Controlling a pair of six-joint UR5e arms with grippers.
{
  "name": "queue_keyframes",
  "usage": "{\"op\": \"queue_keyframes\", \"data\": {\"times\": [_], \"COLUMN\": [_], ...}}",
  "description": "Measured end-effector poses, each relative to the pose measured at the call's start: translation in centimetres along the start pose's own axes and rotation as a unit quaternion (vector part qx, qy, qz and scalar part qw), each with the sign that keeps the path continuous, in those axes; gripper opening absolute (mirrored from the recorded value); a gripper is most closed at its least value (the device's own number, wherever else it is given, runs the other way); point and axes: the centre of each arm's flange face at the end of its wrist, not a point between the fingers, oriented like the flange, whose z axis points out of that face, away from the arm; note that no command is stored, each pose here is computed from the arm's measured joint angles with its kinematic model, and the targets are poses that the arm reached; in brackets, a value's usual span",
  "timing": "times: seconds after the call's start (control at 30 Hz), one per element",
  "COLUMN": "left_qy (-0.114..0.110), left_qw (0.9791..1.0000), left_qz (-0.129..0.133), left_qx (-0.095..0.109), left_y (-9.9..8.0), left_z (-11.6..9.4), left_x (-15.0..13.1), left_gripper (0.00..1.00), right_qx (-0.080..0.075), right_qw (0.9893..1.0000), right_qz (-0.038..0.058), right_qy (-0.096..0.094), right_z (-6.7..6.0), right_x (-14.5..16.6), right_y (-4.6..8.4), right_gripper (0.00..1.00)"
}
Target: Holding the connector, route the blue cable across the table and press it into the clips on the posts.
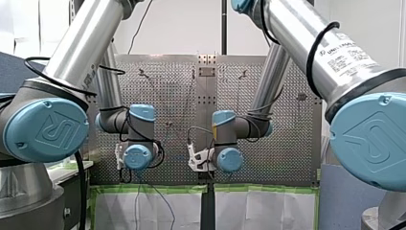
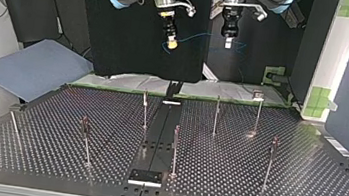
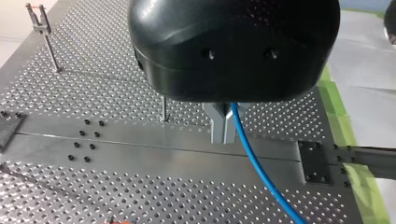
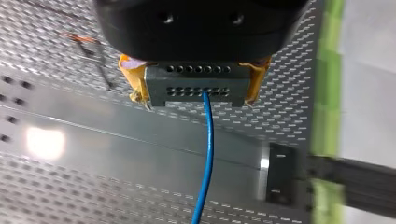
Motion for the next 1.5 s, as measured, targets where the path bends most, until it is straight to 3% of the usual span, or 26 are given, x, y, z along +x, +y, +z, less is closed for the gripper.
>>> {"op": "queue_keyframes", "data": {"times": [0.27,0.43,0.63,0.8,1.0,1.2,1.33,1.5], "left_qy": [0.003,0.002,0.003,0.001,-0.012,-0.032,-0.047,-0.067], "left_qw": [1.0000,1.0000,0.9998,0.9994,0.9999,0.9993,0.9981,0.9957], "left_qz": [0.001,0.002,0.019,0.032,0.006,-0.021,-0.035,-0.049], "left_qx": [0.000,-0.001,-0.001,-0.013,-0.009,-0.003,-0.016,-0.040], "left_y": [0.2,0.2,-0.4,-1.2,-2.6,-4.0,-4.3,-4.4], "left_z": [-0.2,-0.2,0.7,2.2,4.0,5.6,6.8,8.3], "left_x": [0.1,0.0,-0.1,-0.7,-2.6,-5.4,-7.5,-10.5], "left_gripper": [0.00,0.00,0.00,0.00,0.00,0.00,0.00,0.00], "right_qx": [0.007,0.010,0.021,0.038,0.059,0.067,0.066,0.066], "right_qw": [0.9988,0.9983,0.9991,0.9985,0.9962,0.9943,0.9935,0.9915], "right_qz": [-0.0133,-0.0137,0.0108,0.0361,0.0636,0.0745,0.0794,0.0976], "right_qy": [-0.048,-0.055,-0.036,-0.014,0.011,0.036,0.049,0.055], "right_z": [-0.7,-0.7,0.7,1.9,3.2,3.8,4.1,3.8], "right_x": [-4.0,-4.9,-2.0,1.3,5.4,9.1,11.7,14.6], "right_y": [-0.4,-0.6,-1.3,-1.9,-2.1,-1.9,-1.5,-0.8], "right_gripper": [0.00,0.00,0.00,0.00,0.00,0.00,0.00,0.00]}}
